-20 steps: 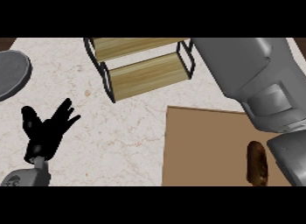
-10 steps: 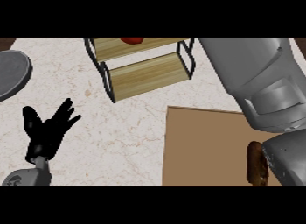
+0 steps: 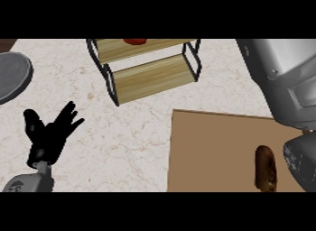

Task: Pick the bell pepper from the tray and place it in the tiered shelf

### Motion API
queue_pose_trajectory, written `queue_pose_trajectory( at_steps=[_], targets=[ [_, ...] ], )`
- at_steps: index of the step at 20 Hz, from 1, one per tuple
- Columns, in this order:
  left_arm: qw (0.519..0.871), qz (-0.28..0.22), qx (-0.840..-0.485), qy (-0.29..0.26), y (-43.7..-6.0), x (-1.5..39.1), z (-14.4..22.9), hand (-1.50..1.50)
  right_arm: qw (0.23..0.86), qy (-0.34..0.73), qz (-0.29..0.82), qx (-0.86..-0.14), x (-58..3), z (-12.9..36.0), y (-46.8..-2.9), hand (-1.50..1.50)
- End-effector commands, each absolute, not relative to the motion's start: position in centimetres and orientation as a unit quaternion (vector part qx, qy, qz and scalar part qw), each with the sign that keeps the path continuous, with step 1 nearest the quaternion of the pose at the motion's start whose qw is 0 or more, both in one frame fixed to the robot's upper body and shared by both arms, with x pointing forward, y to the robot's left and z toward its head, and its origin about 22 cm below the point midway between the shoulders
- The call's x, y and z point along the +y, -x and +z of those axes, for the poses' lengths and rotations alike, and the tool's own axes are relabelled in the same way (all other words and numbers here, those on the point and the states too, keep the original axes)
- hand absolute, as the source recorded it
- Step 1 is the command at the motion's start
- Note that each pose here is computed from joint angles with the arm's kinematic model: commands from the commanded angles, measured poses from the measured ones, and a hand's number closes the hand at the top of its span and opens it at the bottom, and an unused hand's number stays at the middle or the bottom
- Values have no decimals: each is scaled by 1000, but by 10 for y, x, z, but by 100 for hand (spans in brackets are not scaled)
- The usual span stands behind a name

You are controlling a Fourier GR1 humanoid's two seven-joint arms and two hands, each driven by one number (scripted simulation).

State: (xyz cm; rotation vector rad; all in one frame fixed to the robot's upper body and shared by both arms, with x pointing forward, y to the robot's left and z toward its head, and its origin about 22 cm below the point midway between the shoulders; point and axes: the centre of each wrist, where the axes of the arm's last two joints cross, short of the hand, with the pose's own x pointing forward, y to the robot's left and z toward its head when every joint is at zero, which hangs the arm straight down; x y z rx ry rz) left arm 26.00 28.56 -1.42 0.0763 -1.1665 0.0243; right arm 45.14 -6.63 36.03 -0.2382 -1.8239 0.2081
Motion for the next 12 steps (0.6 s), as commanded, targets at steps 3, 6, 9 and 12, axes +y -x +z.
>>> queue_pose_trajectory(
  at_steps=[3,6,9,12],
  targets=[
    [843,13,-537,-37,-264,289,-8,0,586,164,-7,-794,-107,375,-457,-150],
    [851,13,-524,-41,-246,291,-31,0,598,179,-43,-780,-133,389,-457,-150],
    [847,13,-530,-42,-254,290,-22,0,600,168,-101,-775,-184,378,-462,-150],
    [846,20,-531,-34,-247,282,-32,0,610,165,-117,-766,-220,399,-456,-150]
  ],
)
